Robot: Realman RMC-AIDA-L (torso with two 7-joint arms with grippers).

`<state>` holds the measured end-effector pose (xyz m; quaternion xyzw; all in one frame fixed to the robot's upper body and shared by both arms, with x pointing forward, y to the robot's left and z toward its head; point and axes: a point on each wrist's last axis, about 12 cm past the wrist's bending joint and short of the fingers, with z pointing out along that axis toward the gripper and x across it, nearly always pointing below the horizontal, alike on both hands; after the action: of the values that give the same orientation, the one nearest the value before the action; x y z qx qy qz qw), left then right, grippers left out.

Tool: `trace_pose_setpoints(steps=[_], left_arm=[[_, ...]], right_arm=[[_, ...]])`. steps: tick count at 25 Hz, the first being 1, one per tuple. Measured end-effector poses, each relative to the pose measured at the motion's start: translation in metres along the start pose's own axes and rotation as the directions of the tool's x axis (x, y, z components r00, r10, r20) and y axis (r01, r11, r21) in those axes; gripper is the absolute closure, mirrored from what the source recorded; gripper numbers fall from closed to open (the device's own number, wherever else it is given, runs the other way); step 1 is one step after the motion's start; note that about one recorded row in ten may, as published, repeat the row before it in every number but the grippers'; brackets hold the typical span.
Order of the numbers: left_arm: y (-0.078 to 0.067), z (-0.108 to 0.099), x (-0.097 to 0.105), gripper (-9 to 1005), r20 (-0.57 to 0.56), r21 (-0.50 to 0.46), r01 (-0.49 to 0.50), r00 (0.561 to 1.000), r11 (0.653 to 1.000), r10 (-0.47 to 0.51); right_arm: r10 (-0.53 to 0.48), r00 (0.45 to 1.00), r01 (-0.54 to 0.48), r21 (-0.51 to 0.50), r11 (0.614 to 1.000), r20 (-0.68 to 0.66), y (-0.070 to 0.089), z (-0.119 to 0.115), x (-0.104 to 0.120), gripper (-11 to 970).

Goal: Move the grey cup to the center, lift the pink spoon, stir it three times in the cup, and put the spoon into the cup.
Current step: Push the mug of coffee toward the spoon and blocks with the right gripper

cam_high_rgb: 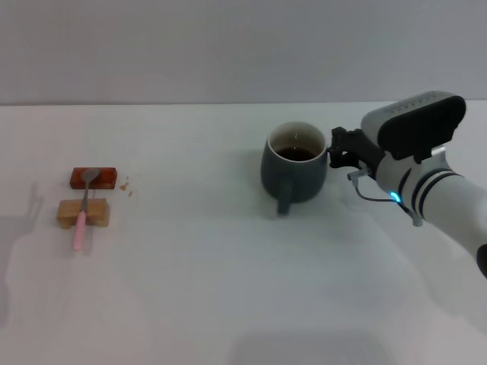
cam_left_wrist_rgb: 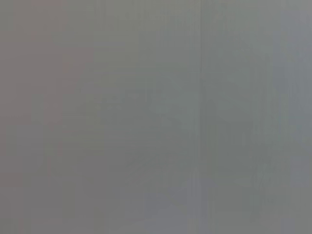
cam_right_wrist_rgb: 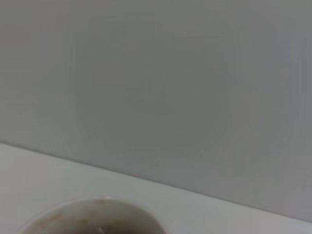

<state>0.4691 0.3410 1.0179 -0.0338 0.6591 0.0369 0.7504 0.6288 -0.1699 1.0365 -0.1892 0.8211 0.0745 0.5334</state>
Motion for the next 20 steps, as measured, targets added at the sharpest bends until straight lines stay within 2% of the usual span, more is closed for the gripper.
trace_pose_setpoints(steps=[13, 20], left_arm=[[-0.002, 0.001, 0.000, 159, 0.004, 0.003, 0.003, 1.000, 1.000, -0.003], [-0.002, 0.001, 0.000, 159, 0.005, 0.003, 0.004, 1.000, 1.000, -0.004]], right_arm=[[-0.036, 0.999, 0.036, -0.084, 0.996, 0.006, 0.024, 0.002, -0.005, 960], [-0.097, 0.995, 0.100, -0.160, 0.982, 0.028, 0.043, 0.001, -0.008, 959]])
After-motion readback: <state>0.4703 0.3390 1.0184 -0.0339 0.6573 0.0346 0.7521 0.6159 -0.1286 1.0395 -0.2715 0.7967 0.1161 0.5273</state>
